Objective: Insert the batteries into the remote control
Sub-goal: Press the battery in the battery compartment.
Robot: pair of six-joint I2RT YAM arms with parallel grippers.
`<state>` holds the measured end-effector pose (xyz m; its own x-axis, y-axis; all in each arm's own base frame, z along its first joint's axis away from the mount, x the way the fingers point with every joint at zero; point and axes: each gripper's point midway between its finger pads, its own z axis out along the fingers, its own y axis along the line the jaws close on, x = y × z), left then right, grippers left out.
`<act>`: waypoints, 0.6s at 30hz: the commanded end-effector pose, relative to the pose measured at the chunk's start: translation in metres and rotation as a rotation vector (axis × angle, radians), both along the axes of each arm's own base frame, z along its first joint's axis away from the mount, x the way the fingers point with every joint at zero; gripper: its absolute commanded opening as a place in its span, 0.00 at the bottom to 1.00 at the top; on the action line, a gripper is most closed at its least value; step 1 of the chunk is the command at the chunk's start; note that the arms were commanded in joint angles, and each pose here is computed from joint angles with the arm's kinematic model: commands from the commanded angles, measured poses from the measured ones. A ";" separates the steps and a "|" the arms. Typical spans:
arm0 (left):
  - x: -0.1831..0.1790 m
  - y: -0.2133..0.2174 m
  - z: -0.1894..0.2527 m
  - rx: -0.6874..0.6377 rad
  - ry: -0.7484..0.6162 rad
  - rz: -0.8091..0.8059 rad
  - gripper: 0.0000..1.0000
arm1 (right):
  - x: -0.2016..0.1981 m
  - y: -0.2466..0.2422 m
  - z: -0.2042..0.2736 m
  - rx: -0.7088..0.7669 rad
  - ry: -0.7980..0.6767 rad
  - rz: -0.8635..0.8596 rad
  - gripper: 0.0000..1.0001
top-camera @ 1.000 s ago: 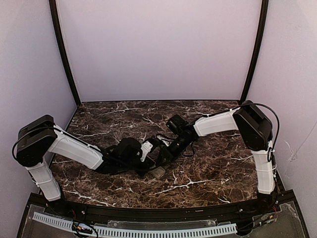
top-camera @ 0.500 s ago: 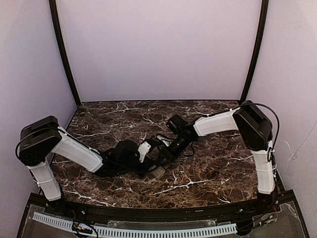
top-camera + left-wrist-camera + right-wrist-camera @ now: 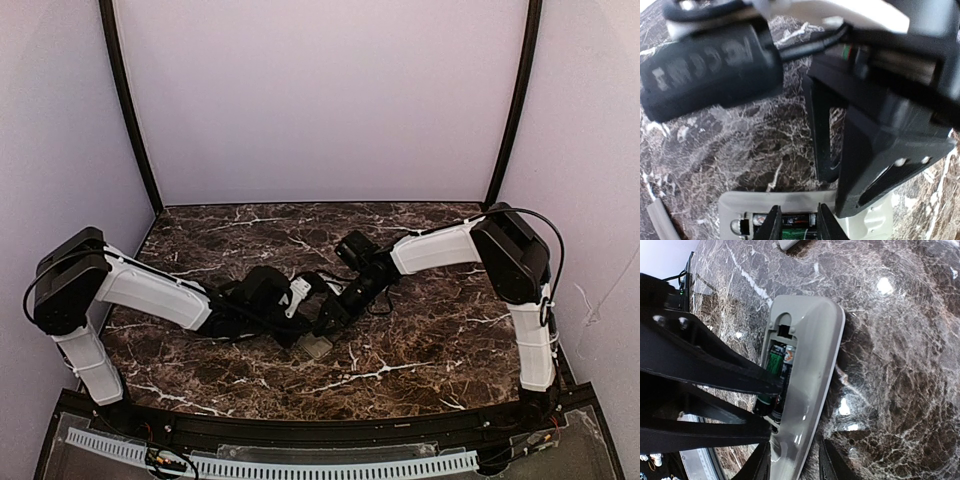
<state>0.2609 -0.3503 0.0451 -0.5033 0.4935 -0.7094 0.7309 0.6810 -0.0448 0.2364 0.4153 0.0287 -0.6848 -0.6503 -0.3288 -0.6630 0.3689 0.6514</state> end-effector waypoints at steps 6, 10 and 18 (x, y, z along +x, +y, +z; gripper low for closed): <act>0.008 -0.004 0.060 -0.065 -0.061 0.006 0.27 | -0.011 -0.016 -0.031 -0.118 0.013 -0.006 0.32; -0.003 0.005 0.058 -0.052 -0.034 -0.018 0.27 | -0.011 -0.014 -0.028 -0.109 0.012 -0.008 0.33; -0.023 0.019 0.035 0.001 0.020 -0.065 0.24 | -0.014 -0.007 -0.030 -0.107 0.019 0.000 0.33</act>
